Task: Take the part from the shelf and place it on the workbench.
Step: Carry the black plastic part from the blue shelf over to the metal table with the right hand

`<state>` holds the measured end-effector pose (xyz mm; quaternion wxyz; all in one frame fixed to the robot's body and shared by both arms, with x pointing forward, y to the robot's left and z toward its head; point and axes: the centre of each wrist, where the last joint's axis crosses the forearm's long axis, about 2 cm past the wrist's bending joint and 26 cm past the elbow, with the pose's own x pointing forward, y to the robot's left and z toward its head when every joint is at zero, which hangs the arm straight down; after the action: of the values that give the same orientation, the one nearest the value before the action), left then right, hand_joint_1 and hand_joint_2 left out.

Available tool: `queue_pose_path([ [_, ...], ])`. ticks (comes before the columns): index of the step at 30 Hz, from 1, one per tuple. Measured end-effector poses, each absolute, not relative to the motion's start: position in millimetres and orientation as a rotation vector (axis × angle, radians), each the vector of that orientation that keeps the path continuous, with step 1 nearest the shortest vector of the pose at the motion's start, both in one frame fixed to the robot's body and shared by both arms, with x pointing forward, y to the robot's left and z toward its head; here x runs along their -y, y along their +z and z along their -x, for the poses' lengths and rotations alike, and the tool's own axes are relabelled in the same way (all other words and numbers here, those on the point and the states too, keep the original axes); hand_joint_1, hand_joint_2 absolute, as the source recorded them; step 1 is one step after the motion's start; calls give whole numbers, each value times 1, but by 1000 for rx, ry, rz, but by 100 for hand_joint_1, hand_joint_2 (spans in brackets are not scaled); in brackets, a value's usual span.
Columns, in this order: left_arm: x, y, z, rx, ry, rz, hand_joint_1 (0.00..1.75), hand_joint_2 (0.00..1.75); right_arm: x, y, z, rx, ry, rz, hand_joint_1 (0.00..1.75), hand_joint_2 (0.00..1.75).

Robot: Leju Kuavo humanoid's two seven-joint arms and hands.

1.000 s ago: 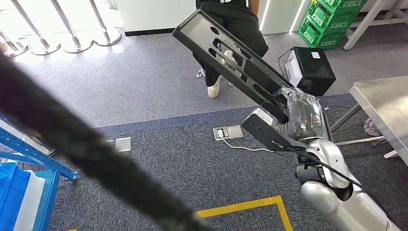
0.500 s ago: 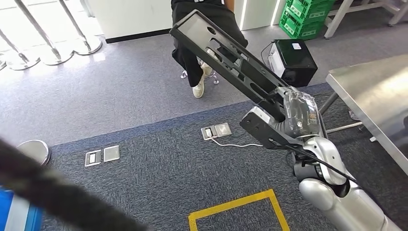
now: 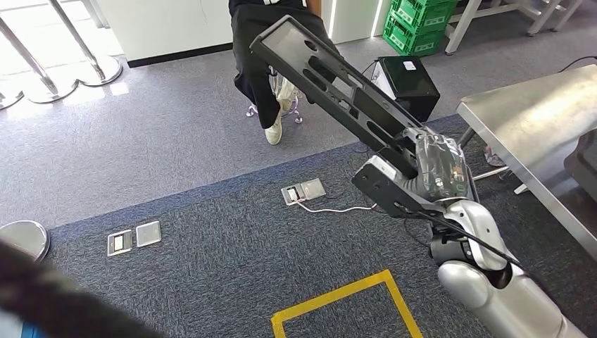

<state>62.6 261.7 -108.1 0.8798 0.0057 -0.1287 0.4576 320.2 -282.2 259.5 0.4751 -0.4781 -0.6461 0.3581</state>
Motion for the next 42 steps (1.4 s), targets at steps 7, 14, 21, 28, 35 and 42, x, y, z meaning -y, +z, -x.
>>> queue_pose_path([
  [7,-262,-108,-63,277,955,-17,0,0,283,261,-322,1586,876,1160,175,175],
  [14,-262,-108,-64,272,960,-21,0,0,282,264,-324,1598,874,1160,175,175],
  [21,-262,-108,-62,271,960,-19,0,0,282,263,-324,1595,874,1155,175,175],
  [28,-261,-108,-63,274,958,-13,0,0,283,261,-324,1589,872,1157,175,175],
  [35,-261,-108,-63,270,955,-9,0,0,284,256,-323,1573,876,1155,175,175],
  [42,-261,-108,-64,272,955,-5,0,0,284,257,-324,1573,873,1162,175,175],
])
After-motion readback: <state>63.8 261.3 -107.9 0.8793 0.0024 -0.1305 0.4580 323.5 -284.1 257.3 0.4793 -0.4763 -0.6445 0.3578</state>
